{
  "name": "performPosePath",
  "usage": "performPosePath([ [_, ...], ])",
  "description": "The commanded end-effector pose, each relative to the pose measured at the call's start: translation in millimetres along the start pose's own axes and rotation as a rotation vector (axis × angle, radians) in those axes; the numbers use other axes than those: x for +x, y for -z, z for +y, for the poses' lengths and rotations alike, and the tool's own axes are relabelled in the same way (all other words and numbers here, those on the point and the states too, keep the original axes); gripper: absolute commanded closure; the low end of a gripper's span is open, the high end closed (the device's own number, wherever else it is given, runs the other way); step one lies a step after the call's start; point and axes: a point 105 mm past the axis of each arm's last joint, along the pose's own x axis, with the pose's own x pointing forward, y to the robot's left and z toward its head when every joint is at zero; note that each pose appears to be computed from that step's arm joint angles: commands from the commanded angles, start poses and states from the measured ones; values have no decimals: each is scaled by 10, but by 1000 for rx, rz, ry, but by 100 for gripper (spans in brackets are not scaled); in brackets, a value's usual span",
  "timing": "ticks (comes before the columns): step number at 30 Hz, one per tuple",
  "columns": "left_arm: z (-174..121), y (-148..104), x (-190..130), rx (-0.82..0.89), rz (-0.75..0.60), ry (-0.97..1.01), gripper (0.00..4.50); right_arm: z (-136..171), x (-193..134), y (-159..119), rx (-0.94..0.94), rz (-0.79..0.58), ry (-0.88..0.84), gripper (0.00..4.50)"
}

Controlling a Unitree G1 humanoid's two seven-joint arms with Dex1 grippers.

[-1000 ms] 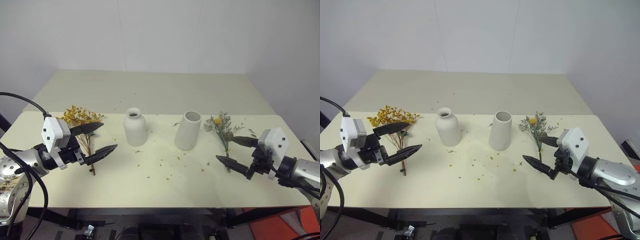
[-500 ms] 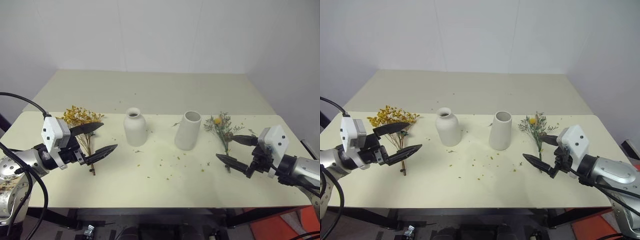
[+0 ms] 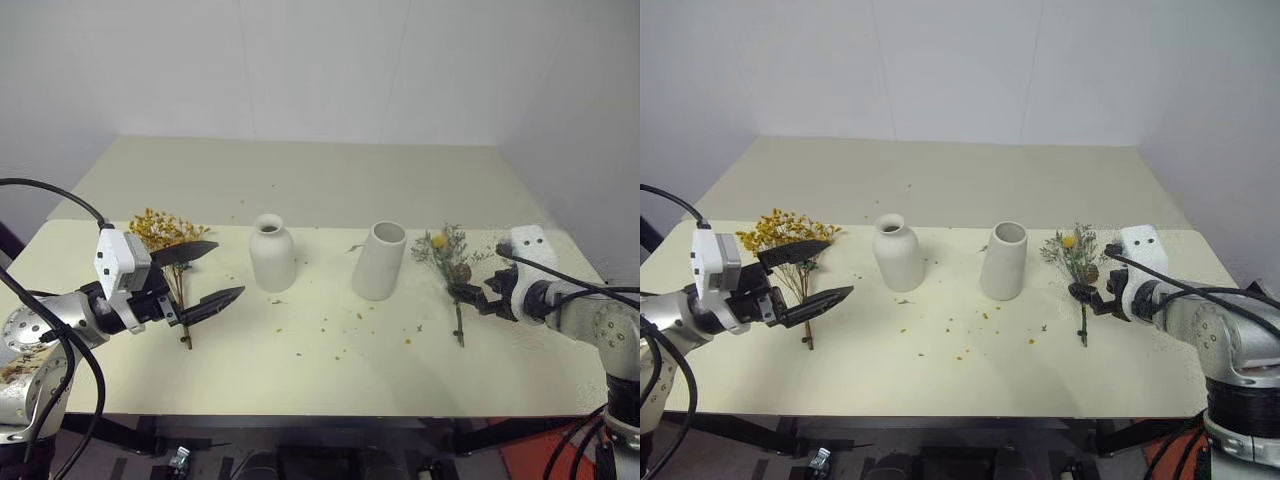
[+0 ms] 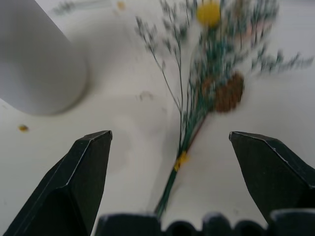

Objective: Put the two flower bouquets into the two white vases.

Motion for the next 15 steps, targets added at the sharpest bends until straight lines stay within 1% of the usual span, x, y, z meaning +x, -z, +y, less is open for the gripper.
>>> performPosePath([
  [1,-8,-97,134,16,-23,35,3,-51,20,-47,26,34,32,0],
  [4,-22,-140,261,18,-41,69,3,-70,103,-44,38,59,46,0],
  [8,-20,-161,439,31,-23,107,3,-141,283,1,59,122,79,0],
  [12,-24,-173,595,29,10,140,3,-188,437,-3,67,142,94,0],
  [15,-15,-193,727,46,21,156,0,-179,546,4,71,149,89,59],
])
